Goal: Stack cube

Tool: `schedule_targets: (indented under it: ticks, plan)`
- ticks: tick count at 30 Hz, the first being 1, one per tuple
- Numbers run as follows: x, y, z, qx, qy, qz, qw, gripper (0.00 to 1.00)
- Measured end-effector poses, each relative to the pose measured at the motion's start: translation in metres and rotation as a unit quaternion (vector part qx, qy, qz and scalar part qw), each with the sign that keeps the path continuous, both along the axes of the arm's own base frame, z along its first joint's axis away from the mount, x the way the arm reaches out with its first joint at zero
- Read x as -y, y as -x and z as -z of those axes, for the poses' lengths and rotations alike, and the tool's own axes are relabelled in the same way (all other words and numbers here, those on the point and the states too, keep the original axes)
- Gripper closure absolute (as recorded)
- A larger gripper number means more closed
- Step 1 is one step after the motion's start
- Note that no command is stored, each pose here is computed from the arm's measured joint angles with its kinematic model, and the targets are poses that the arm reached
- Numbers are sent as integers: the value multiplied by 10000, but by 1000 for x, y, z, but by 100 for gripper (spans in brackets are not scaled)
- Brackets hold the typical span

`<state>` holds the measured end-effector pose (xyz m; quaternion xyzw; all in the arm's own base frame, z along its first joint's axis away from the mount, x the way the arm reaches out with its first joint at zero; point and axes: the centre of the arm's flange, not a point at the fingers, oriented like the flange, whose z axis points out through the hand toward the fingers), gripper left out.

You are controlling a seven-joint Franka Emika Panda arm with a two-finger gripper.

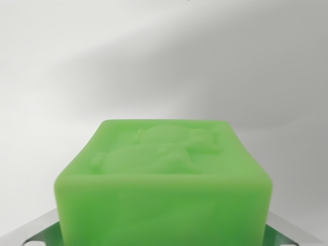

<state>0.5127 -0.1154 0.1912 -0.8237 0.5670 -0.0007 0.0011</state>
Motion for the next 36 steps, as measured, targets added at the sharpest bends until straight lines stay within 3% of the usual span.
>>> schedule_targets:
  ticks: [8, 18, 36]
  plan:
    - [-5, 9, -13, 10, 2, -228, 9997, 100]
    - [-11, 22, -26, 5, -1, -503, 9987, 100]
    - [-22, 44, -52, 7, 1, -1023, 9948, 100]
